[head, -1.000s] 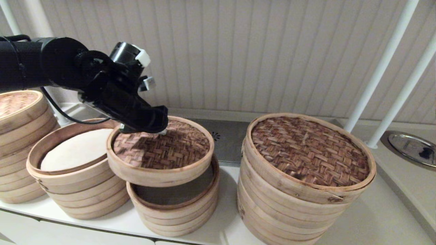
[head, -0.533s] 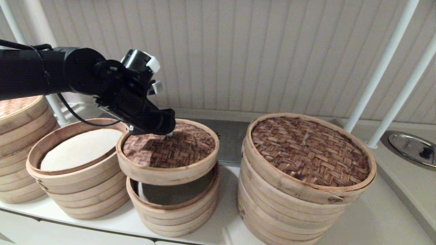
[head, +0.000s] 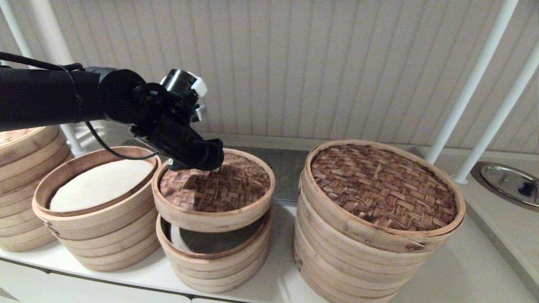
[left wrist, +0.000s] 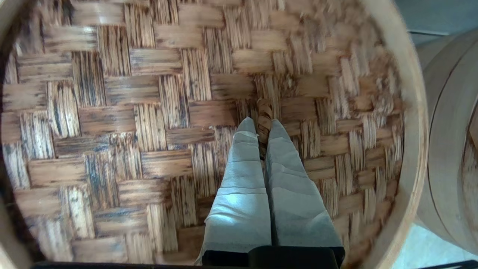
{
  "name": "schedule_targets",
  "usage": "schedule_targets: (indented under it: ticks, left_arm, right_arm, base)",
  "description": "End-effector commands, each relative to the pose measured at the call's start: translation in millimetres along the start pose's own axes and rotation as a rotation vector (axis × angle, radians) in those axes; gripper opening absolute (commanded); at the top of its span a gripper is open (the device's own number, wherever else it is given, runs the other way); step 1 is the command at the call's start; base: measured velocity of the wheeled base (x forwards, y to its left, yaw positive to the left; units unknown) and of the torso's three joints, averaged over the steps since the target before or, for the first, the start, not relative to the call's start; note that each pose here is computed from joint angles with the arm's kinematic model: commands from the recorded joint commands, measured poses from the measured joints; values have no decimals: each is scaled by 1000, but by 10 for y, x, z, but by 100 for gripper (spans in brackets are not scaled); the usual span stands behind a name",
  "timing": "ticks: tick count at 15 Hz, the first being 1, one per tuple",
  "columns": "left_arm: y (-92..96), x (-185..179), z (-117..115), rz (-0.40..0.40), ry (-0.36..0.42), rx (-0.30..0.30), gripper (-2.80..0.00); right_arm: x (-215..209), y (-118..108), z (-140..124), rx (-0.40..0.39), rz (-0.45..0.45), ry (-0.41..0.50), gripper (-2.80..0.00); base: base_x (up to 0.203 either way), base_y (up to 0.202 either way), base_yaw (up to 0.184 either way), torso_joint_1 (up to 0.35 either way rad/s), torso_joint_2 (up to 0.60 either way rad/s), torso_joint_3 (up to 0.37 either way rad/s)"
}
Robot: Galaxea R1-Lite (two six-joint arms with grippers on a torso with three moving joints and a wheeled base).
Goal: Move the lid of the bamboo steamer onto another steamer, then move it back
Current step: Put the steamer
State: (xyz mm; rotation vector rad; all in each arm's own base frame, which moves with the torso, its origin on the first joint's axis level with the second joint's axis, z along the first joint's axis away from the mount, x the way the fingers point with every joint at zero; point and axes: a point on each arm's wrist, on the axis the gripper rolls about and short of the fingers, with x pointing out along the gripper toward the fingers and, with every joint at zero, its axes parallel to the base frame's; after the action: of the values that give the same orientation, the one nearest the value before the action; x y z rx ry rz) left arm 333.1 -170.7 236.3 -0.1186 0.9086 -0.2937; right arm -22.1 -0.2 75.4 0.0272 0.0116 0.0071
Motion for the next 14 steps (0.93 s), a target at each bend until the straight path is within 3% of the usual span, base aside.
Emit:
schedule_targets:
  ticks: [1, 14]
  left_arm:
    - [12, 27, -22, 5, 15, -6, -280]
    - [59, 342, -204, 10, 48, -13, -280]
  right_arm:
    - [1, 0, 1, 0, 0, 1, -280]
    - [0, 0, -1, -1, 0, 1, -280]
  base:
    - [0, 0, 0, 0, 0, 0]
    - [0, 0, 0, 0, 0, 0]
